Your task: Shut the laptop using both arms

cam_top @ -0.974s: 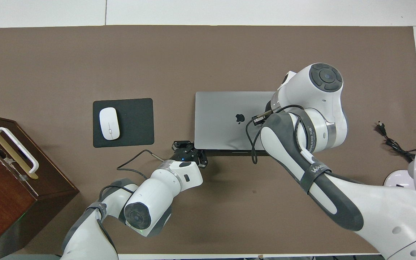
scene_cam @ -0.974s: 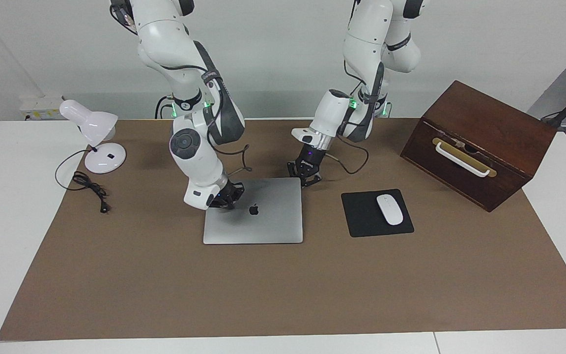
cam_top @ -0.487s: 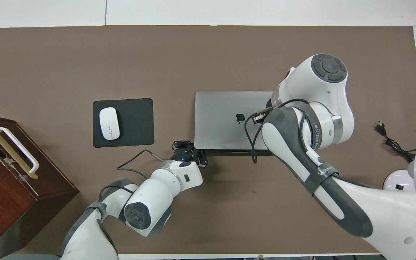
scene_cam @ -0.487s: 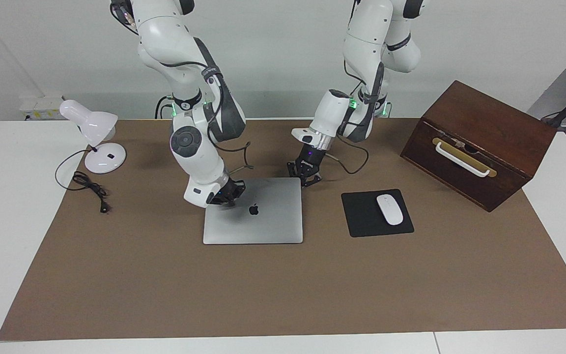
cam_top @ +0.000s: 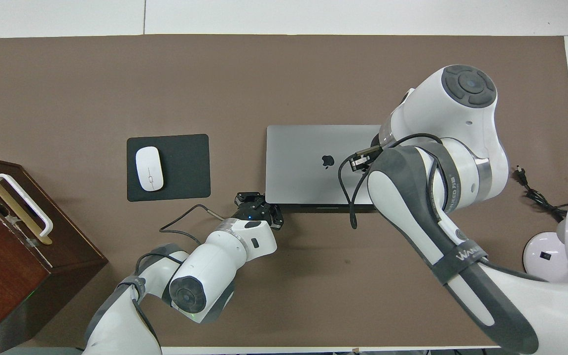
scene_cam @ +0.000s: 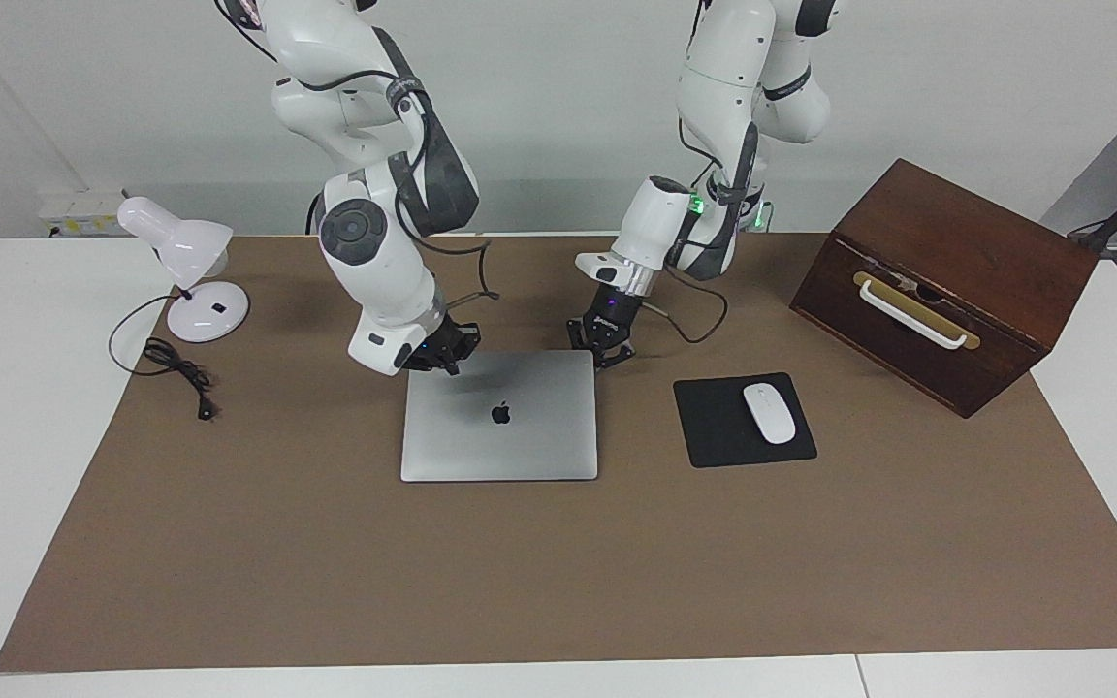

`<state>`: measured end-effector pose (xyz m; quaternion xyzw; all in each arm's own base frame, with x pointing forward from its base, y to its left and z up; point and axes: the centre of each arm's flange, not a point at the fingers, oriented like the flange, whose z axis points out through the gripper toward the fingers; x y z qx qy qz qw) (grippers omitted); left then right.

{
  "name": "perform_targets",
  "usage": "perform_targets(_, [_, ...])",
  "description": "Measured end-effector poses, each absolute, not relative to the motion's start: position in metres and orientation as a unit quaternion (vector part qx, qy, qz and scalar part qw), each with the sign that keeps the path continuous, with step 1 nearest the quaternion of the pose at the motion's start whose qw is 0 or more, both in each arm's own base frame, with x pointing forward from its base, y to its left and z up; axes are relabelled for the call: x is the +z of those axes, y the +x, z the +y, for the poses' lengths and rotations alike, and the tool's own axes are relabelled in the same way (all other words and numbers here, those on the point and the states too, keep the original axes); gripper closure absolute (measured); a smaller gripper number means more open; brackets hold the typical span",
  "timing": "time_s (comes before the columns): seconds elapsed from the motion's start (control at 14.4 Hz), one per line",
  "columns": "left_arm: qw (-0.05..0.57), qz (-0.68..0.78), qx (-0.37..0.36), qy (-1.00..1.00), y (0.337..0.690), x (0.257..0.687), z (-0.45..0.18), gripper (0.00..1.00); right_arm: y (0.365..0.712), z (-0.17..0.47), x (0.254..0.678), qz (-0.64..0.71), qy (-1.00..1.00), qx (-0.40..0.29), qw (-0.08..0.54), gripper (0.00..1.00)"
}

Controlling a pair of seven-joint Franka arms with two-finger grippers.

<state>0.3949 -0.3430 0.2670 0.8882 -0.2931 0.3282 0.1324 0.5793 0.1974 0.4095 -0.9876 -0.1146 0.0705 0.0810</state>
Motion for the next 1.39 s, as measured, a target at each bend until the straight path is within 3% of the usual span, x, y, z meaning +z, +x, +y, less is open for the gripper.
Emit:
perform_targets(0.56, [0.130, -0.287, 0.330, 0.890, 0.398, 0.269, -0.338, 0.99, 0.555, 0.176, 0.479, -0.114, -0.988, 0.076, 0.070, 0.99])
perform_targets(0.7, [0.129, -0.287, 0.327, 0.891, 0.398, 0.274, -0.336, 0.99, 0.550, 0.163, 0.494, -0.106, -0.989, 0.075, 0.069, 0.85])
perform_targets(0.9, [0.123, -0.290, 0.302, 0.900, 0.398, 0.293, -0.337, 0.99, 0.541, 0.144, 0.518, -0.100, -0.991, 0.069, 0.051, 0.73])
perform_targets(1.39, [0.084, -0.326, 0.164, 0.927, 0.374, 0.361, -0.323, 0.99, 0.522, 0.131, 0.557, -0.098, -0.993, 0.052, 0.037, 0.01])
